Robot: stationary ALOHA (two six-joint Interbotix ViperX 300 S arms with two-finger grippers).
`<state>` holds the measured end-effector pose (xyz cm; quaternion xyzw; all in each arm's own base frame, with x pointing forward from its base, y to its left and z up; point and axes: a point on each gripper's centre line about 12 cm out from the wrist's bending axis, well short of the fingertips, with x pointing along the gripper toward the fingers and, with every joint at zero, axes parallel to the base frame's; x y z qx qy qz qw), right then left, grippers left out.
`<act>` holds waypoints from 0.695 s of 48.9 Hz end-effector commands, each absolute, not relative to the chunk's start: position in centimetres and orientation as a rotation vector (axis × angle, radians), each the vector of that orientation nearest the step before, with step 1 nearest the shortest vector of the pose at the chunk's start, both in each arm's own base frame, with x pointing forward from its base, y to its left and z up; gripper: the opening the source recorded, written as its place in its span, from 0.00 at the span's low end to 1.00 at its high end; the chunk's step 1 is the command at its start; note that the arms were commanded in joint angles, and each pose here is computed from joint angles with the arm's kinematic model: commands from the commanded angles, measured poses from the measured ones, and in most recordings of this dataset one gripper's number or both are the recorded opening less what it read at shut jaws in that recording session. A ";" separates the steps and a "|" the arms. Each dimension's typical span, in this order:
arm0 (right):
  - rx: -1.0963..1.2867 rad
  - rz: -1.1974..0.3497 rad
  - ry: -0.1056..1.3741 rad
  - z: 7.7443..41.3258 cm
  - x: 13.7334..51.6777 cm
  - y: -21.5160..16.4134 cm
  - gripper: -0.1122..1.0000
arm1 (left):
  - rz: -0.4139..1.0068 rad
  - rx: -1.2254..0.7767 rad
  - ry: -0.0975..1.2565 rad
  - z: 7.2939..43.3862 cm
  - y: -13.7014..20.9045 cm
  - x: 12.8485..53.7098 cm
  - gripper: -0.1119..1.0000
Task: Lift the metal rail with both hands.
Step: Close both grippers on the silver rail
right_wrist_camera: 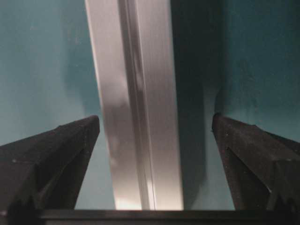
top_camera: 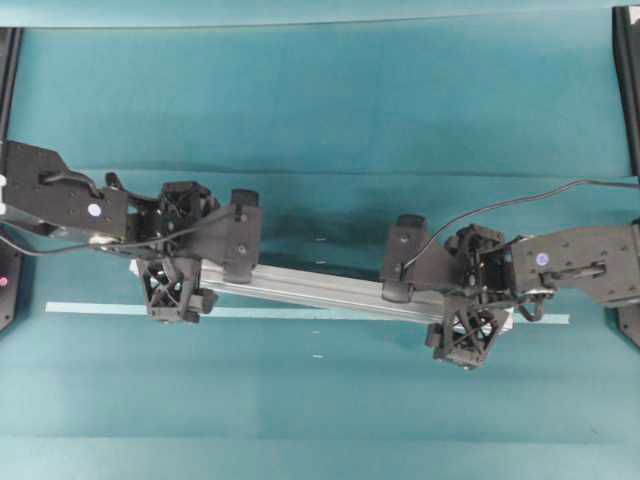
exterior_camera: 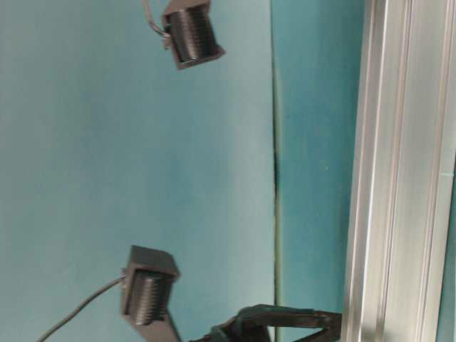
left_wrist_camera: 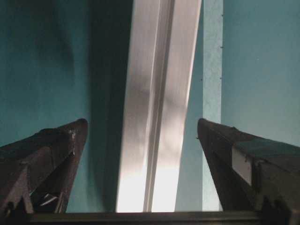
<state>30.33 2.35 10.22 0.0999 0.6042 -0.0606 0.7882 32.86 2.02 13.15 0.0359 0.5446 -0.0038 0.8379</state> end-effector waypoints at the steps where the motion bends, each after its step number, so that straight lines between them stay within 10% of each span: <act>1: 0.208 -0.127 1.303 9.6 30.5 2.4 1.00 | -0.008 0.077 1.141 12.9 2.0 33.0 0.99; 26: 0.218 -0.131 1.291 9.4 30.8 2.5 1.00 | -0.012 0.081 1.137 11.6 1.9 33.0 0.97; 34: 0.235 -0.140 1.291 9.3 30.8 2.5 0.94 | -0.032 0.099 1.140 11.5 1.4 32.8 0.73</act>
